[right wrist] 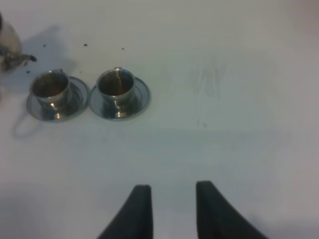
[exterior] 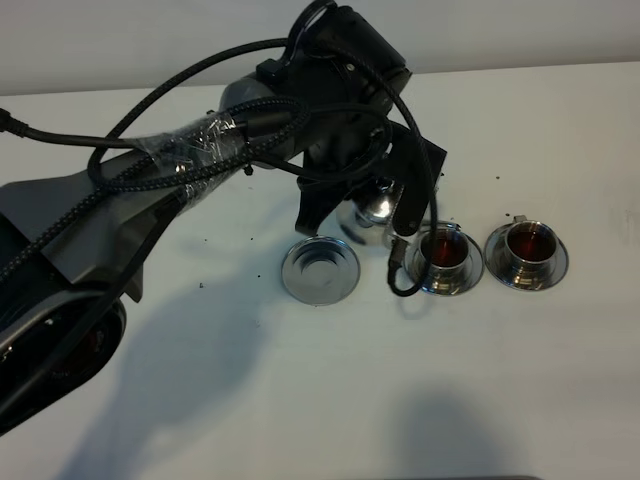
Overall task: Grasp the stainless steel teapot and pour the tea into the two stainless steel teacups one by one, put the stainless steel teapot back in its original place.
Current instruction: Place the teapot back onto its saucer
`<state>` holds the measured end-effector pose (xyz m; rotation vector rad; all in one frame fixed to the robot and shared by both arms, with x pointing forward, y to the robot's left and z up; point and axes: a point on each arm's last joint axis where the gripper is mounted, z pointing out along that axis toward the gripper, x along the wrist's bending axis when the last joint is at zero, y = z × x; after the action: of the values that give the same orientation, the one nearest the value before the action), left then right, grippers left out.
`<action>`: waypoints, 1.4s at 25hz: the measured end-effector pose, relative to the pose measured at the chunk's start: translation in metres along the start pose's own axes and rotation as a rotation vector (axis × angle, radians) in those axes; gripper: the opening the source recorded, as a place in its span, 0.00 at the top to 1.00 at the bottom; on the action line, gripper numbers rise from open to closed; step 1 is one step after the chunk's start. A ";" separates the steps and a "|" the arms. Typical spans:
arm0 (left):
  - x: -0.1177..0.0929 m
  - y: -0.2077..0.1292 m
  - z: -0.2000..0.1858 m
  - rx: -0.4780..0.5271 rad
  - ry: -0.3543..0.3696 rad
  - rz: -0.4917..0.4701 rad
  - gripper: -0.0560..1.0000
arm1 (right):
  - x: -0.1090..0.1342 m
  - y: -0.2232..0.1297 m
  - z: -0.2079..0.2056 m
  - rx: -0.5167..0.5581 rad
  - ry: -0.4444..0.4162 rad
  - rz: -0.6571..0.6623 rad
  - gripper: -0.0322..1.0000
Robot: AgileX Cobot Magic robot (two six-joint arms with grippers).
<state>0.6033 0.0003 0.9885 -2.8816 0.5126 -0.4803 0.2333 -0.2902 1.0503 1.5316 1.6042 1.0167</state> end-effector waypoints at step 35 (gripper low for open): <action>-0.005 -0.016 -0.019 -0.208 -0.275 -0.890 0.74 | 0.000 0.000 0.000 0.000 0.000 -0.001 0.76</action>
<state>0.5968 0.0144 1.0083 -3.1593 -0.8435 -0.1168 0.2333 -0.2902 1.0503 1.5309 1.6047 1.0163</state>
